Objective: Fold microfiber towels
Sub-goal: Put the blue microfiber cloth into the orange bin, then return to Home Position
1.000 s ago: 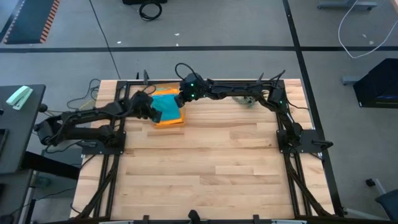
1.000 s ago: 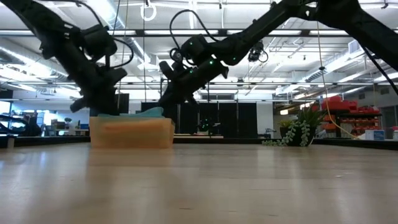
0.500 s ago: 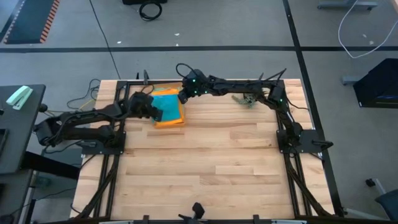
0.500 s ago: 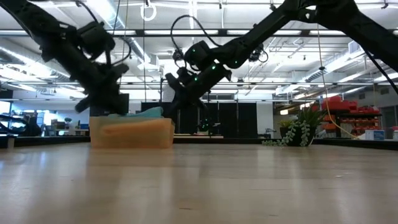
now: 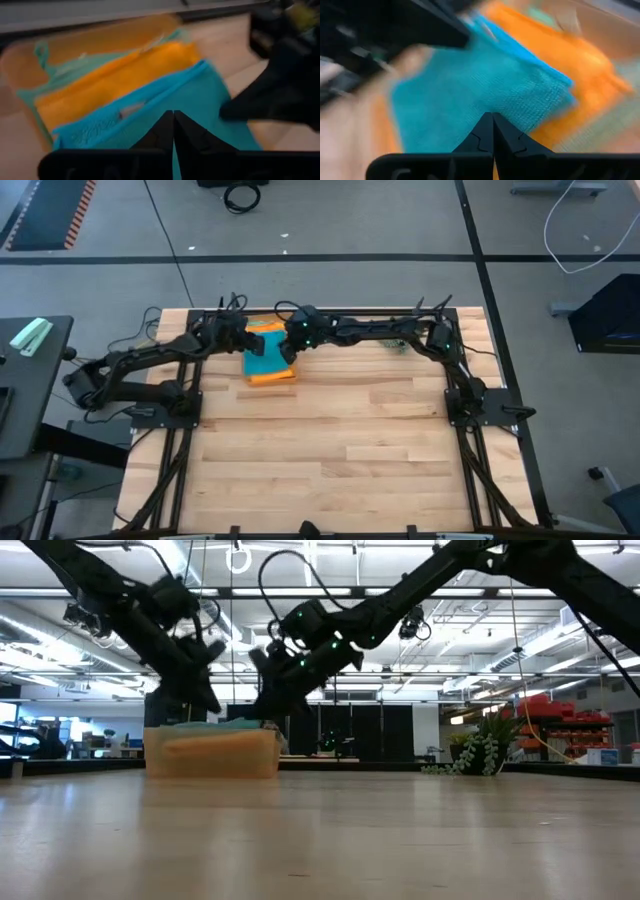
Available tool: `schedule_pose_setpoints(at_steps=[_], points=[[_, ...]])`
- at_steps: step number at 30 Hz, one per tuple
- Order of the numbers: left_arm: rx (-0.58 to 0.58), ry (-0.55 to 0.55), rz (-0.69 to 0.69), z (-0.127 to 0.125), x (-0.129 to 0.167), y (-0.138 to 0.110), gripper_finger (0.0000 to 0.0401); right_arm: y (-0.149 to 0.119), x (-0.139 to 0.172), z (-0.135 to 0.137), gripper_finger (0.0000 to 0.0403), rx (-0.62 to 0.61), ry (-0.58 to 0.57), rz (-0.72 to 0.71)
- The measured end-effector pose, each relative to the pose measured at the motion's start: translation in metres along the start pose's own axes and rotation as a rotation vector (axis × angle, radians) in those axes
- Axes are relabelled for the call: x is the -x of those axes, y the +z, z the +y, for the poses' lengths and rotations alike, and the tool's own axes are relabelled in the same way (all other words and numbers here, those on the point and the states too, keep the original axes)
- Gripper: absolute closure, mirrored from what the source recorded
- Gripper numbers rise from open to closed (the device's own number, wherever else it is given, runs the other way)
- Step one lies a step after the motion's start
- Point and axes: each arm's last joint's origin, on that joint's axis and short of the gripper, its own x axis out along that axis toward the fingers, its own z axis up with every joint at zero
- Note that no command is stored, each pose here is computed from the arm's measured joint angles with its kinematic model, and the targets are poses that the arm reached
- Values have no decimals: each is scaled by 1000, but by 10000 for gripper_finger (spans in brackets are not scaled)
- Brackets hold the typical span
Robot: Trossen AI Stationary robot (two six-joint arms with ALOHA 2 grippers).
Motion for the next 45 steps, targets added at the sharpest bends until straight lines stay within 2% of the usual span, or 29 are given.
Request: schedule_pose_setpoints(at_steps=[6,12,15,18,23,27,31,34,38,42,45], points=[[19,38,32,11,-15,-1,393,-9,-6,-14,401,-33,-65,50],[36,23,-88,17,-17,13,382,-8,-5,-12,401,-36,-49,46],[46,12,-153,17,-9,25,375,3,5,-6,401,-25,-8,19],[17,-49,-220,8,4,41,380,19,23,2,401,-5,34,-15],[-56,-231,-277,-13,32,61,395,47,73,26,393,73,64,-47],[-87,-296,-272,-30,58,62,388,57,119,54,390,165,80,-9],[-139,-391,-264,-46,87,50,379,60,172,83,389,263,104,22],[-205,-477,-256,-56,109,38,391,53,204,103,389,322,136,21],[-291,-558,-265,-62,135,24,391,28,235,114,388,315,136,-27],[-315,-587,-274,-62,150,11,389,-11,254,114,388,258,122,-127],[-331,-616,-266,-58,152,-4,395,-44,260,109,388,220,164,-204]])
